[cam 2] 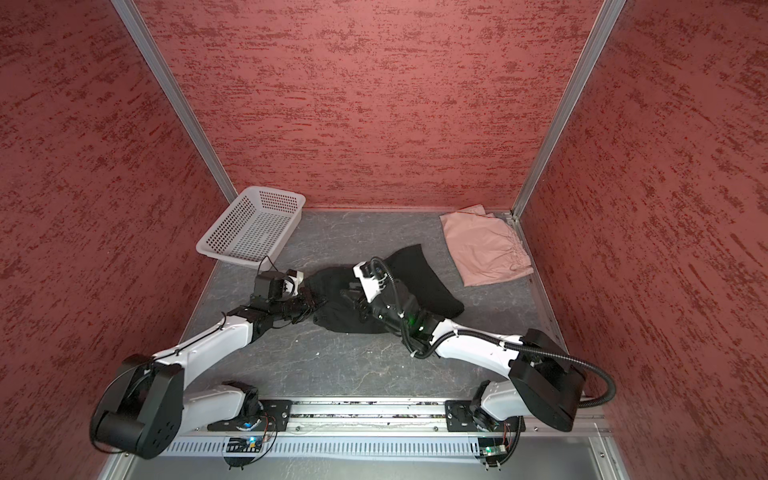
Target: Fold and stack the shorts
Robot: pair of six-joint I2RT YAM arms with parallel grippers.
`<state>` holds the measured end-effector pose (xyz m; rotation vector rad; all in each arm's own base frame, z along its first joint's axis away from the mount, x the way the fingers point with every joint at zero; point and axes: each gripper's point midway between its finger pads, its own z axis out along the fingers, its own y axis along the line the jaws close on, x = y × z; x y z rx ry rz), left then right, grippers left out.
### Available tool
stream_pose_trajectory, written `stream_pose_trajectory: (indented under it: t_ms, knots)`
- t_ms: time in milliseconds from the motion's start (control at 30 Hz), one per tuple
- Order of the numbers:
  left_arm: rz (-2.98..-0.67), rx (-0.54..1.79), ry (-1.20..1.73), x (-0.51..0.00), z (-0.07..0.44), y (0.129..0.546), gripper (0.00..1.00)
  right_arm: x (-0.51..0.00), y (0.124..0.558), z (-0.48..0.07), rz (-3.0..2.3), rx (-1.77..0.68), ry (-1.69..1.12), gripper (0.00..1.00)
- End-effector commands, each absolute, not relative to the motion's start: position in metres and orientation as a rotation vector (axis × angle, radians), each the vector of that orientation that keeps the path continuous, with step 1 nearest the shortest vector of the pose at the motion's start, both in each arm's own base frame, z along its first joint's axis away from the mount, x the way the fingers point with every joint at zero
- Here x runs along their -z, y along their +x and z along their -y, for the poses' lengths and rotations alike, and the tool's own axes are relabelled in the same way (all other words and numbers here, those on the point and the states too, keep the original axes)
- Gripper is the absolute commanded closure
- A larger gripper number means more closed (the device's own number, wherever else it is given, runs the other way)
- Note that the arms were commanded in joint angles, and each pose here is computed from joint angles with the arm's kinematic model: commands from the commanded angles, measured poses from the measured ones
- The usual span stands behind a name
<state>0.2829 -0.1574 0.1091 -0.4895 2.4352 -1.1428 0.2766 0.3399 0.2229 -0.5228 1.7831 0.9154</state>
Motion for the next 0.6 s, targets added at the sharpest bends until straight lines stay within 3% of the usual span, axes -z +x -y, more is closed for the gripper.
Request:
stream_pose_trajectory:
  t_ms: [0, 100, 300, 567]
  knots:
    - [-2.479, 1.052, -0.472, -0.121, 0.139, 0.266, 0.96, -0.176, 0.289, -0.321, -1.991, -0.922, -0.436, 0.82]
    - [-2.454, 1.038, -0.493, -0.134, 0.128, 0.259, 0.96, -0.138, 0.295, -0.33, -2.109, -0.925, -0.469, 1.0]
    - [-2.455, 0.89, -0.533, -0.153, 0.098, 0.243, 0.99, -0.1, 0.274, -0.371, -2.186, -1.224, -0.536, 1.0]
    - [-2.362, 0.876, -0.577, -0.191, 0.079, 0.24, 0.99, -0.064, 0.251, -0.452, -2.236, -1.355, -0.74, 1.0]
